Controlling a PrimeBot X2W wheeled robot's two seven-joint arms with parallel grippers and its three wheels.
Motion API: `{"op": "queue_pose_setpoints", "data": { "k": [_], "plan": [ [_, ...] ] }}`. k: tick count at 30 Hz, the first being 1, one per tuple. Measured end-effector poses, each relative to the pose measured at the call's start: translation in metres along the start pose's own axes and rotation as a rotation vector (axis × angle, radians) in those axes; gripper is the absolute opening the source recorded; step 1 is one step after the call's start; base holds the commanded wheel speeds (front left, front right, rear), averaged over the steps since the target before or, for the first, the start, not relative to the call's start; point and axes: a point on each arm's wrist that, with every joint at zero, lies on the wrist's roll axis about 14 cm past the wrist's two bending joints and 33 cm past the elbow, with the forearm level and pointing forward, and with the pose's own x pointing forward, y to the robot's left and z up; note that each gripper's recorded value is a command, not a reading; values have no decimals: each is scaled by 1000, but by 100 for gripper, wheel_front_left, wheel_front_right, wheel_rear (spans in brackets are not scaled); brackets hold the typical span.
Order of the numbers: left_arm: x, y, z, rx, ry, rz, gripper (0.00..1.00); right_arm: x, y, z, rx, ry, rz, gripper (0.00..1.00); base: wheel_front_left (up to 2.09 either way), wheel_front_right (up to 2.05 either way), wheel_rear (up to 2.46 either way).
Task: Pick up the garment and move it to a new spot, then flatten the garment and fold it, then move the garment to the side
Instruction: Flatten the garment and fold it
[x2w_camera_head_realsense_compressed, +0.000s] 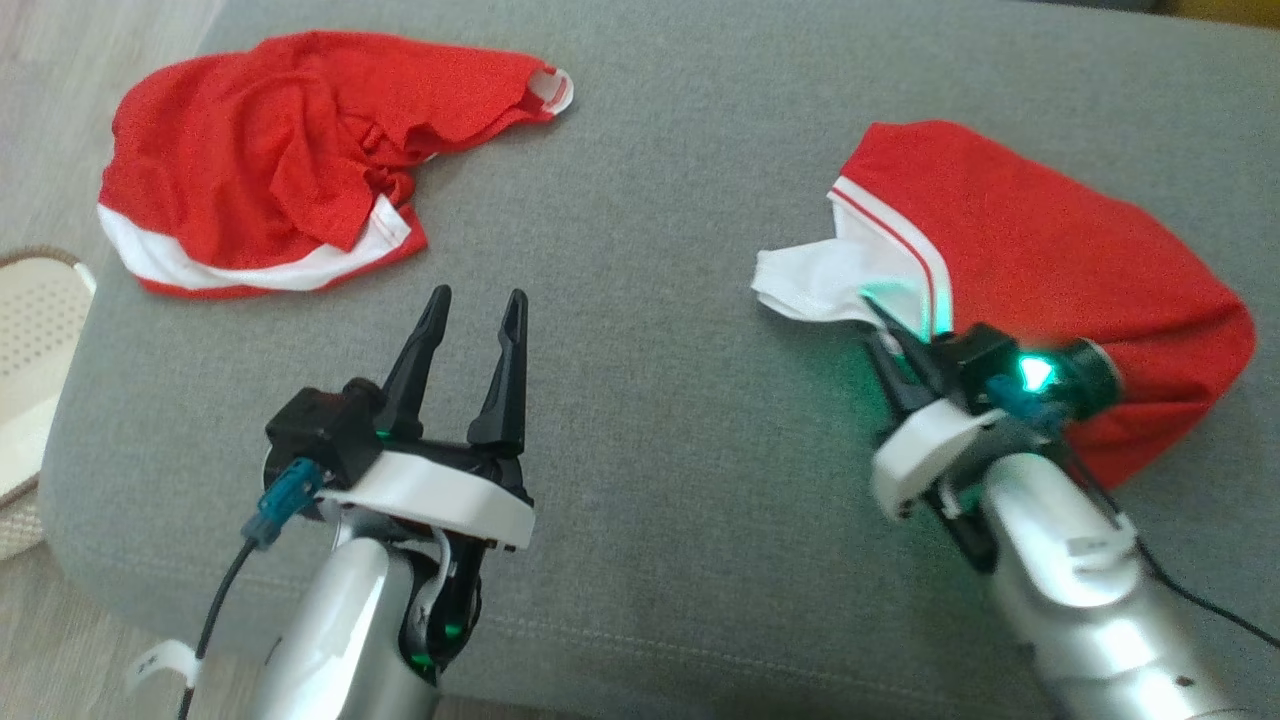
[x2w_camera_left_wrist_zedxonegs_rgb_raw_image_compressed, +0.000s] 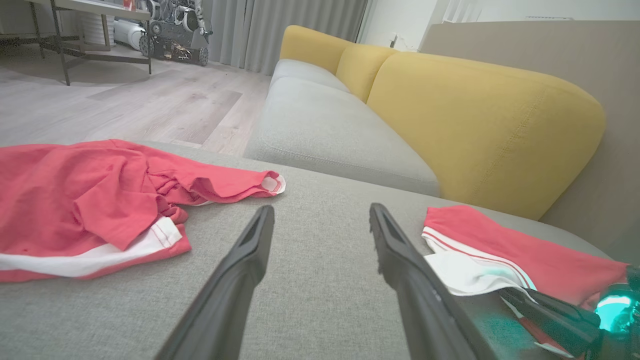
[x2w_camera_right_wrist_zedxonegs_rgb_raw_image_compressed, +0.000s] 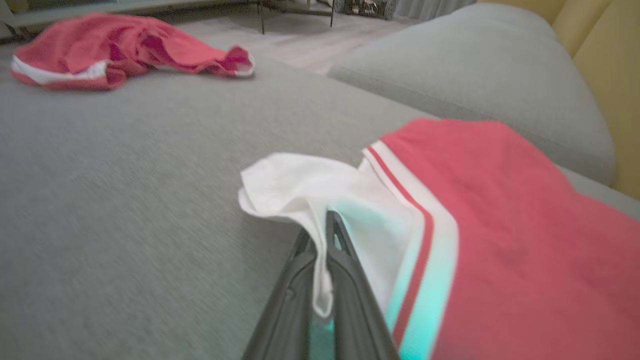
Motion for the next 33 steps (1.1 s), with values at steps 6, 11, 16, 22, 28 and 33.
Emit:
{"op": "queue_pose_setpoints", "data": {
  "k": [6, 11, 16, 22, 28, 33],
  "plan": [
    [-4, -10, 11, -3, -29, -26, 100, -4, 56, 82, 22, -251, 145, 0, 0, 0, 0],
    [-14, -16, 19, -7, -53, -39, 100, -34, 101, 175, 16, -522, 304, 0, 0, 0, 0],
    [-29, -17, 18, -25, -52, -32, 100, -73, 103, 241, 16, -712, 366, 0, 0, 0, 0],
    [-32, -12, 19, -38, -53, -14, 100, -57, 17, 275, 4, -692, 174, 0, 0, 0, 0],
    [-20, -14, 9, -31, -21, -27, 100, 0, -61, 255, -72, -497, 13, 0, 0, 0, 0],
    [-6, -13, 8, -40, -14, -30, 100, 47, -111, 232, -83, -361, -86, 100, 0, 0, 0]
  ]
}}
